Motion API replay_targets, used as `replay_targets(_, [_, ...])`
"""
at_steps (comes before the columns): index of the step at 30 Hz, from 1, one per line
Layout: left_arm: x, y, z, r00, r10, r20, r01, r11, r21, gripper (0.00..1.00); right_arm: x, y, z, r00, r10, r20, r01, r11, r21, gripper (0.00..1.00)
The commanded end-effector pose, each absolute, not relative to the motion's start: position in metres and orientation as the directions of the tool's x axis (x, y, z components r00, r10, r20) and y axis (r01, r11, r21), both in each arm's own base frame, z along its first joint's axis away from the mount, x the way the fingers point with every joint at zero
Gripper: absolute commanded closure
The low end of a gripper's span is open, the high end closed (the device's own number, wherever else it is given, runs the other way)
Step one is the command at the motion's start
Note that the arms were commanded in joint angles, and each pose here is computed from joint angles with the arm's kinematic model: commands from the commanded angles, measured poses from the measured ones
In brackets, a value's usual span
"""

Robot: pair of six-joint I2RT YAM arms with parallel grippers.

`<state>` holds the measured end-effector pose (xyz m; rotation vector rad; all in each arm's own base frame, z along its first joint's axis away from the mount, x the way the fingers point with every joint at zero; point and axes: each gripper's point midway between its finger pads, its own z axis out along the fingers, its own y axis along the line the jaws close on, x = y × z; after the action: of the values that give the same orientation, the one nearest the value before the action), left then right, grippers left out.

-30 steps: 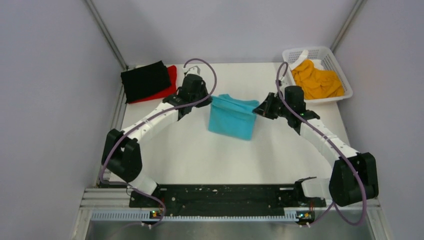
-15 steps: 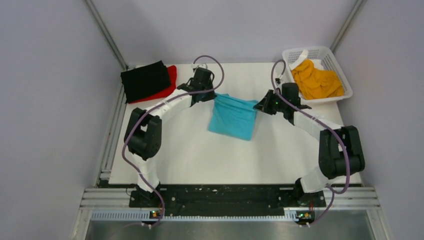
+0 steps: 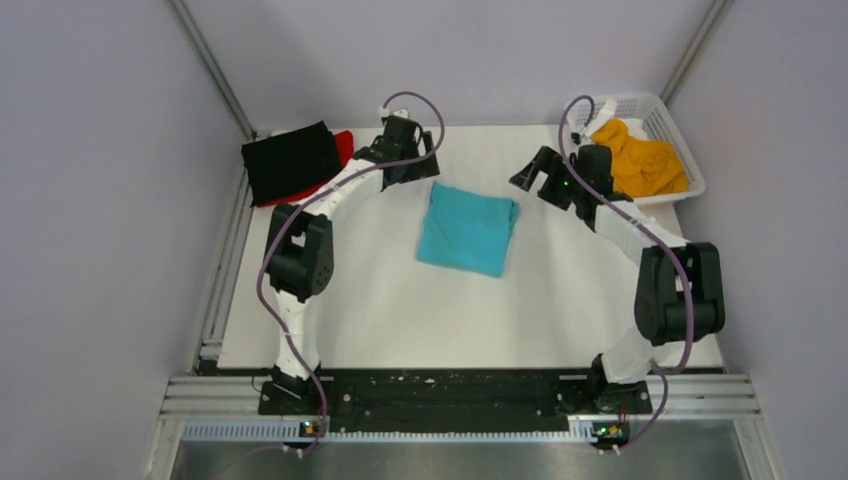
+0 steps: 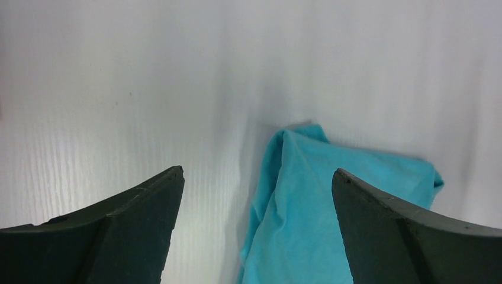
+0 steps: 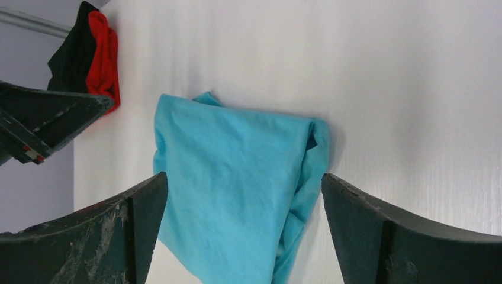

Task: Fold and stack the t-shirts
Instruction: Fold the long partially folded tshirt into a neat square, then put the neatly folded tshirt into the corner of the board with the left arm

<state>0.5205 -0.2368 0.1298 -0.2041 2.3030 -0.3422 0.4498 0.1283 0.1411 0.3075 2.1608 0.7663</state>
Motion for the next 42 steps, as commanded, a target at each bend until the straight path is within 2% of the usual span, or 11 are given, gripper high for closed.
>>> replay_targets(1, [0.488, -0.243, 0.140, -0.698, -0.168, -0.696, 0.097, 0.941, -0.324, 0.01, 0.414, 0.127, 0.157, -0.623, 0.427, -0.656, -0.098, 0.789, 0.607, 0.01])
replay_targets(10, [0.460, -0.256, 0.067, -0.843, -0.070, -0.534, 0.138, 0.930, -0.339, 0.05, 0.336, 0.130, 0.146, -0.654, 0.385, -0.651, -0.166, 0.767, 0.620, 0.01])
replay_targets(19, [0.446, -0.276, 0.011, -0.927, -0.066, -0.370, 0.095, 0.912, -0.400, 0.24, 0.313, 0.110, 0.167, -0.575, 0.385, -0.722, -0.144, 0.821, 0.552, 0.01])
replay_targets(22, [0.436, -0.279, 0.000, -0.933, -0.058, -0.354, 0.078, 0.930, -0.359, 0.35, 0.311, 0.105, 0.167, -0.563, 0.381, -0.733, -0.129, 0.836, 0.533, 0.01])
replay_targets(27, [0.413, -0.282, -0.005, -0.914, 0.022, -0.404, 0.083, 0.987, -0.136, 0.47, 0.312, 0.099, 0.162, -0.559, 0.385, -0.735, -0.097, 0.849, 0.519, 0.01])
replay_targets(29, [0.406, -0.287, -0.009, -0.913, 0.050, -0.404, 0.089, 0.993, -0.079, 0.57, 0.312, 0.097, 0.160, -0.557, 0.386, -0.735, -0.088, 0.853, 0.514, 0.01])
replay_targets(30, [0.400, -0.293, -0.013, -0.921, 0.057, -0.386, 0.097, 0.992, -0.085, 0.64, 0.312, 0.097, 0.160, -0.555, 0.387, -0.736, -0.085, 0.854, 0.513, 0.01])
replay_targets(31, [0.397, -0.297, -0.017, -0.926, 0.051, -0.375, 0.093, 0.991, -0.095, 0.78, 0.312, 0.096, 0.160, -0.553, 0.388, -0.737, -0.083, 0.855, 0.512, 0.01])
replay_targets(32, [0.396, -0.298, -0.020, -0.928, 0.024, -0.372, 0.064, 0.993, -0.095, 0.98, 0.312, 0.095, 0.160, -0.551, 0.388, -0.739, -0.080, 0.856, 0.510, 0.01])
replay_targets(35, [0.405, -0.297, -0.012, -0.903, 0.019, -0.430, 0.045, 0.998, -0.051, 1.00, 0.311, 0.090, 0.162, -0.534, 0.383, -0.754, -0.067, 0.869, 0.490, 0.01])
replay_targets(42, [0.468, -0.218, 0.081, -0.712, 0.162, -0.684, -0.103, 0.939, 0.330, 1.00, 0.310, 0.075, 0.162, -0.506, 0.385, -0.772, -0.006, 0.893, 0.450, 0.01])
